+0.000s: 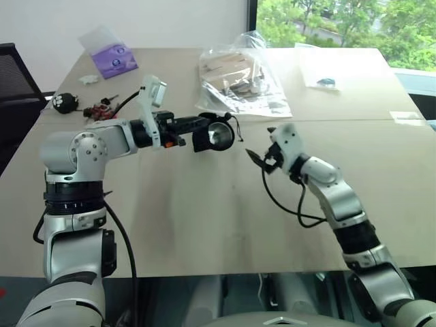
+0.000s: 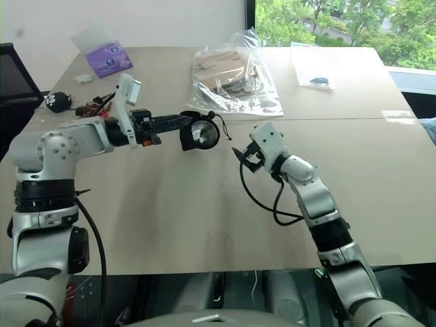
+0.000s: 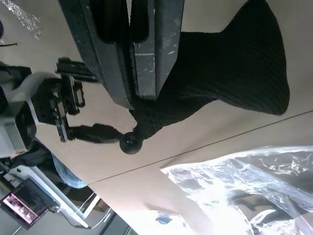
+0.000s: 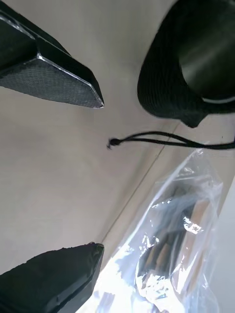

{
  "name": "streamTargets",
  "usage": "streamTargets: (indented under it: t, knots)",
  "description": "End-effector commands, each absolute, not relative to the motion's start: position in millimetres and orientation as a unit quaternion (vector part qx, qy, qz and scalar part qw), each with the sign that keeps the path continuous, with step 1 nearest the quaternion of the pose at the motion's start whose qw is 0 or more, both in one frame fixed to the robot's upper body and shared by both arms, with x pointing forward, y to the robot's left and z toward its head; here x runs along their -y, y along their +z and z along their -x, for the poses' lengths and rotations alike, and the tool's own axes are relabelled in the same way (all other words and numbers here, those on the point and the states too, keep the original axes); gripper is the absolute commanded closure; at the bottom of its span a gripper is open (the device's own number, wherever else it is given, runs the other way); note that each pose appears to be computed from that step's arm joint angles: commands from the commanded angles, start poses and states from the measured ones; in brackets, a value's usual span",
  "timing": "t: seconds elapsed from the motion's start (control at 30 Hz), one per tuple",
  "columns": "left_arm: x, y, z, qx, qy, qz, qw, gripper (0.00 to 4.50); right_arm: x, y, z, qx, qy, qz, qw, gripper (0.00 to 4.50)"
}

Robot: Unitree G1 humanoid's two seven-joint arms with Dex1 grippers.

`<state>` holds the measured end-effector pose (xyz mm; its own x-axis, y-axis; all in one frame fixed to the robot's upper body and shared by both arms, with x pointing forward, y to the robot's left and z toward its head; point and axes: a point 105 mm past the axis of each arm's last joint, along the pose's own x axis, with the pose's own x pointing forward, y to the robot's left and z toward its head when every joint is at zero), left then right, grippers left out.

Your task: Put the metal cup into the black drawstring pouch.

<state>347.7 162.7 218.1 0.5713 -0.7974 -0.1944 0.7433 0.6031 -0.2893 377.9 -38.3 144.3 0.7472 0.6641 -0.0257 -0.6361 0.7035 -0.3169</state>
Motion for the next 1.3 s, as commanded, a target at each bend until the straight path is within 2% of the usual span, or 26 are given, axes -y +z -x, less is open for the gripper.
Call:
streamTargets:
  t: [0.03,0.3,0.37,0.4,0.43,0.63,0.67,0.7,1.07,1.3]
  knots:
    - [-160,232,-336,-0.129,-0.456,0.064,0.878,4.50,21,155,-386,0.082,0.352,0.153,0.920,0.03]
    - [-171,233,-310,-0.139,-0.438,0.040,0.887,4.50,-36,162,-382,0.099,0.418,0.086,0.899,0.03]
    - [-176,230,-306,-0.144,-0.429,0.041,0.891,4.50,-41,160,-381,0.098,0.421,0.085,0.898,0.58]
    - [-178,229,-304,-0.146,-0.425,0.039,0.893,4.50,-41,160,-381,0.098,0.416,0.088,0.900,1.06]
    - [-180,227,-303,-0.147,-0.418,0.039,0.896,4.50,-39,160,-381,0.101,0.413,0.090,0.901,1.22]
    - [-186,222,-299,-0.142,-0.400,0.044,0.904,4.50,-20,162,-379,0.106,0.399,0.090,0.907,3.91]
    - [-185,221,-298,-0.142,-0.399,0.047,0.905,4.50,-18,162,-379,0.105,0.395,0.092,0.908,4.25]
    - [-185,219,-296,-0.141,-0.398,0.048,0.905,4.50,-15,162,-380,0.106,0.392,0.099,0.908,4.38]
    - [-187,211,-294,-0.133,-0.386,0.071,0.910,4.50,21,184,-385,0.132,0.327,0.124,0.927,4.38]
    - [-187,205,-297,-0.141,-0.385,0.080,0.908,4.50,33,189,-381,0.130,0.321,0.134,0.928,4.38]
